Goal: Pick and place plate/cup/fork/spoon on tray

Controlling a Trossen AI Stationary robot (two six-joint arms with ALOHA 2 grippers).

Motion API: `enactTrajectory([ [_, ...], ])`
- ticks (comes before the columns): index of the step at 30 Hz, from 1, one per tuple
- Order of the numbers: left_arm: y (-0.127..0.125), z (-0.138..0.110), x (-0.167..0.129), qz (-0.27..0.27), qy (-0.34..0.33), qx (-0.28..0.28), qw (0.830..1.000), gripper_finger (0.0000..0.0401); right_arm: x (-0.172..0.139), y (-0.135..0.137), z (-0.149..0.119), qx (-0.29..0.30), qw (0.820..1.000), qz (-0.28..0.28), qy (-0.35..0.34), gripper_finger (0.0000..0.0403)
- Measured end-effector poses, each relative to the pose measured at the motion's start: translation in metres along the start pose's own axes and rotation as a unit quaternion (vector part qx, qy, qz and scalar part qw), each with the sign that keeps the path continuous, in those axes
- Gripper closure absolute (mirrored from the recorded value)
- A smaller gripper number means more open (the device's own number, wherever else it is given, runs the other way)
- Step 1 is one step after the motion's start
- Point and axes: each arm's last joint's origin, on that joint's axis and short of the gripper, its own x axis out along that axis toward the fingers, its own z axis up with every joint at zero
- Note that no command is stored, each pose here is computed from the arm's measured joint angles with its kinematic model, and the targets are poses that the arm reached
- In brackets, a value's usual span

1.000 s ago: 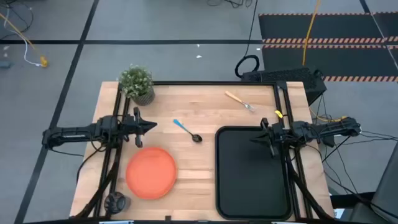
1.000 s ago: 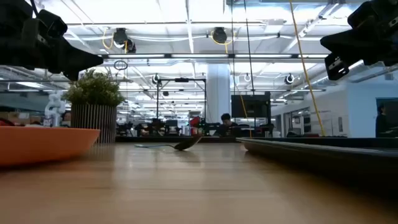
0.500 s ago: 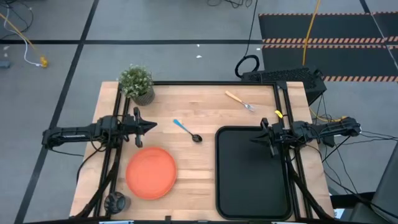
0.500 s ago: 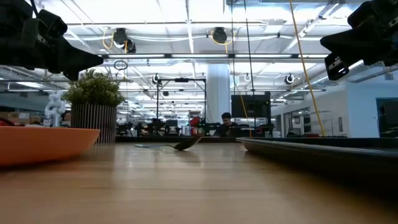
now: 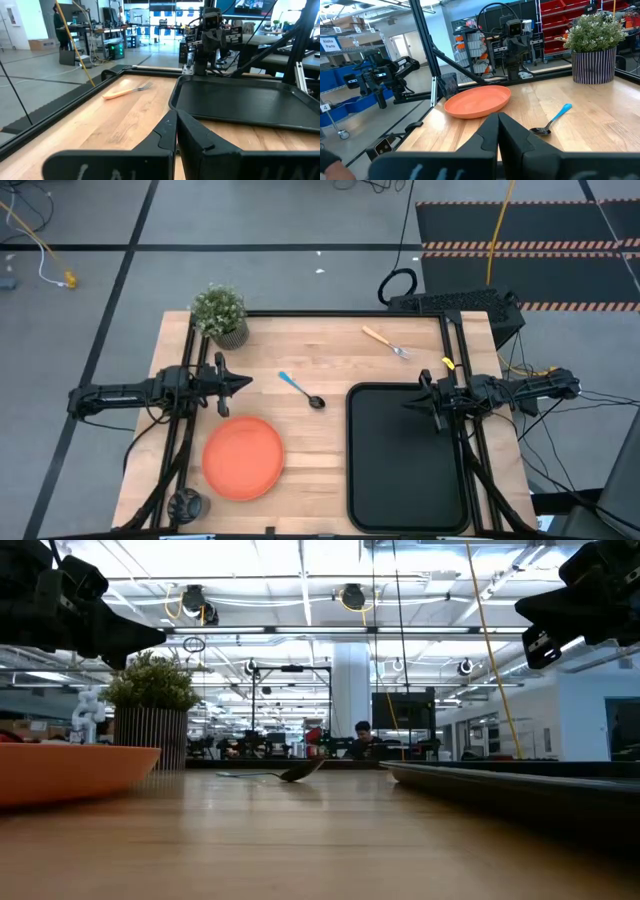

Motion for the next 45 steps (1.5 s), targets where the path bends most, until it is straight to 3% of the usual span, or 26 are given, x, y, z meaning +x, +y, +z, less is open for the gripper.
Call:
enactTrajectory([
  [38,0.000,0.000,0.000,0.000,-0.001,-0.003,1.000,0.0384,0.000,0.001,0.004,-0.001,1.000,0.004,-0.018,0.0403],
  [45,0.000,0.007,0.000,-0.011,-0.037,-0.186,0.982,0.0384,-0.001,0.002,0.011,-0.004,0.998,0.010,-0.058,0.0403],
])
